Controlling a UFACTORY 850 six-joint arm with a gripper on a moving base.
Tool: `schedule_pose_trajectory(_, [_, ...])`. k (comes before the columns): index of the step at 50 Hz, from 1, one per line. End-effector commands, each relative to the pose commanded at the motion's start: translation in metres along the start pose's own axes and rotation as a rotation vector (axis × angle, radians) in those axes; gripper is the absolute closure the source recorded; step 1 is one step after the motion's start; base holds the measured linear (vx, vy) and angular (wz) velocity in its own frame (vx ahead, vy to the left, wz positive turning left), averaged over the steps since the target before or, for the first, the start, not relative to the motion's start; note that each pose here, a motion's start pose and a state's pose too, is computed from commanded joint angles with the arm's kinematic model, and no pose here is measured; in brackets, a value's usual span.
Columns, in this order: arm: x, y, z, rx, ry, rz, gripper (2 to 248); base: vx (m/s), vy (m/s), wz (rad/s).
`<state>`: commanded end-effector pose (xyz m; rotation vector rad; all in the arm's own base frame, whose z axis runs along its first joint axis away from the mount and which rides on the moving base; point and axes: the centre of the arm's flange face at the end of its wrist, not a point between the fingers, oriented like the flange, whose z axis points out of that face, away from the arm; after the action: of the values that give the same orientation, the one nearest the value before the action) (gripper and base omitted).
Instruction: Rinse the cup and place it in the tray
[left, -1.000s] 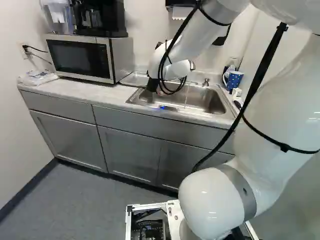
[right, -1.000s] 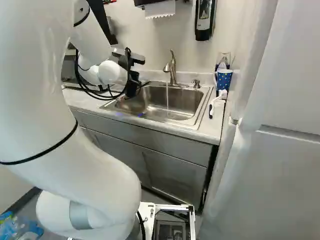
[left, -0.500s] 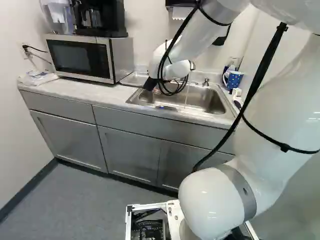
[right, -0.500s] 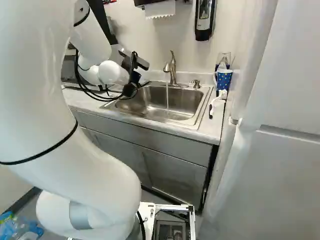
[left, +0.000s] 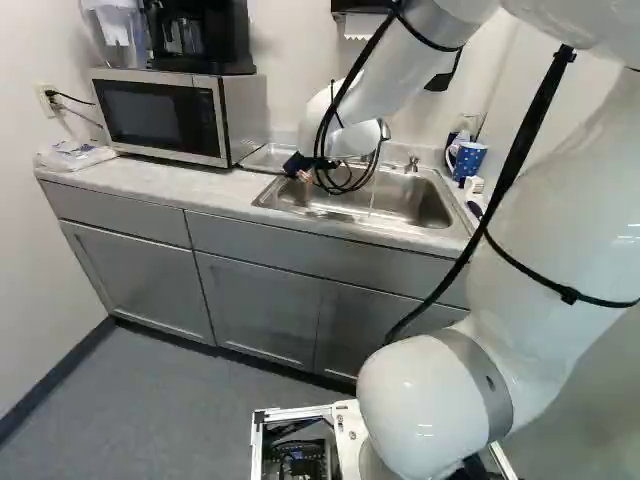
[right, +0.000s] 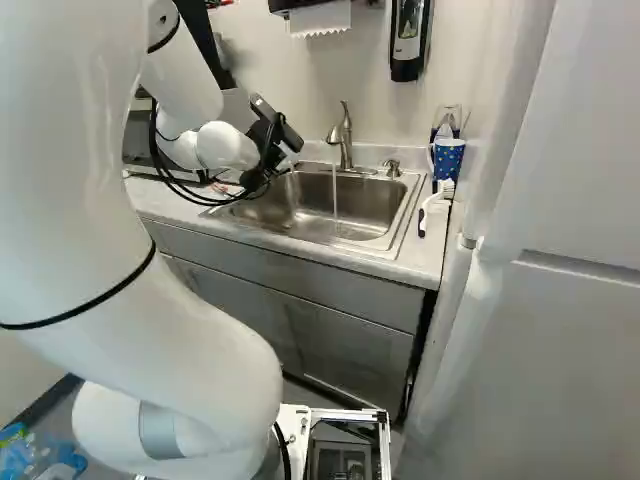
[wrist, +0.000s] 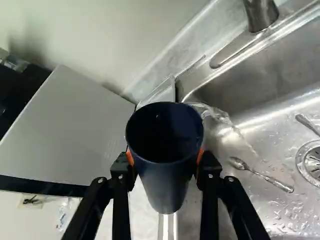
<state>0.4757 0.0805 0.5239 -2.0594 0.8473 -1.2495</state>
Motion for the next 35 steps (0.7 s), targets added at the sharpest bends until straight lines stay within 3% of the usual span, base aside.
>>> schedule_pose_trajectory(35, [0.0,0.0,0.0,0.0,0.0,0.368,125,0.0,0.0,0.0])
